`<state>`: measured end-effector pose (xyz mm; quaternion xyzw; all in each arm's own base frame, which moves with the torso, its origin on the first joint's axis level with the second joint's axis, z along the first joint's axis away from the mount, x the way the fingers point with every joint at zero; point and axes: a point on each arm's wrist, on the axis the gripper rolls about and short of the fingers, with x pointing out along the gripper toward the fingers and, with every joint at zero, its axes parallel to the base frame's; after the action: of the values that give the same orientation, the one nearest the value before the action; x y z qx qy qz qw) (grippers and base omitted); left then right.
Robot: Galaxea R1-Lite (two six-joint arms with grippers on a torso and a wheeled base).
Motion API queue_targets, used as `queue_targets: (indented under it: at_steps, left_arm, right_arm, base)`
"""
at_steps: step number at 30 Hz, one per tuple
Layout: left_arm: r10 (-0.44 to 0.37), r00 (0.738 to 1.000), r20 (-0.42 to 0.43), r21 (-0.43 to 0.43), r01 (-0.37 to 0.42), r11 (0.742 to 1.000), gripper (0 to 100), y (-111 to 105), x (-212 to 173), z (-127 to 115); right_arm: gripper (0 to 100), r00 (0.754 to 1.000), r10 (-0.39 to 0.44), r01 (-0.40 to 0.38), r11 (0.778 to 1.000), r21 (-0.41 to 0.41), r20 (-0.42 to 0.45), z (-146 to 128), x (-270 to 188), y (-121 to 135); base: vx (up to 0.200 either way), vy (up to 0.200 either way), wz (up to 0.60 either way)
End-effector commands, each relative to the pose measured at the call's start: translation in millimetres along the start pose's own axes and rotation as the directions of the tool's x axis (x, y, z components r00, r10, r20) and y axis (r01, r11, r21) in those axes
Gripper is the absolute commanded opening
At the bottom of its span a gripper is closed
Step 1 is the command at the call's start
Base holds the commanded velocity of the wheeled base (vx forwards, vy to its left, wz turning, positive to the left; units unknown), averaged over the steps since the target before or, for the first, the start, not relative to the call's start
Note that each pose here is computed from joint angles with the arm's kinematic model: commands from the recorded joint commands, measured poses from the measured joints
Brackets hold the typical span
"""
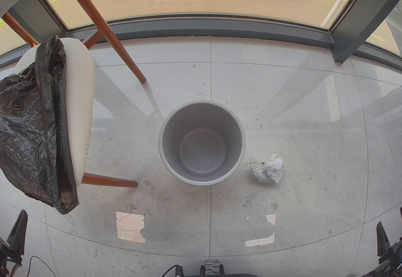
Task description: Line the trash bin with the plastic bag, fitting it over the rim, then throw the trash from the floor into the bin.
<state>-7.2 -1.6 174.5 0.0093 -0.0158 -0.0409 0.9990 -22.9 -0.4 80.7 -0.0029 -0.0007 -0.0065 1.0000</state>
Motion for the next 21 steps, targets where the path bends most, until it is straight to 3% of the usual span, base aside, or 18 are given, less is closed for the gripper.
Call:
queue_targets:
  at_steps: [1, 5, 14, 21]
  left_arm:
    - [-0.056, 0.987, -0.149, -0.136, 0.036, 0.99, 100, 3.9, 58.5, 45.7]
    - [-0.049, 0.975, -0.215, -0.215, 0.002, 0.977, 100, 7.5, 92.8, 59.7]
    - [0.014, 0.96, -0.278, -0.222, -0.078, 0.972, 100, 20.4, 139.8, 74.0]
    - [0.04, 0.97, -0.239, -0.222, -0.095, 0.97, 100, 32.6, 186.1, 75.6]
  right_arm:
    - [100, 1.0, 0.002, -0.002, 1.0, 0.0, 0.0, -4.6, 0.1, 0.0]
    - [100, 1.0, 0.002, -0.002, 1.0, 0.0, 0.002, -4.2, 0.0, 0.0]
    - [100, 1.0, 0.002, -0.002, 1.0, 0.0, 0.0, -4.6, 0.1, 0.0]
    - [100, 1.0, 0.002, -0.002, 1.0, 0.0, 0.0, -4.6, 0.1, 0.0]
  base:
    - [0.0, 0.0, 0.0]
    - [0.0, 0.0, 0.0]
    - [0.0, 0.0, 0.0]
    - [0.0, 0.0, 0.0]
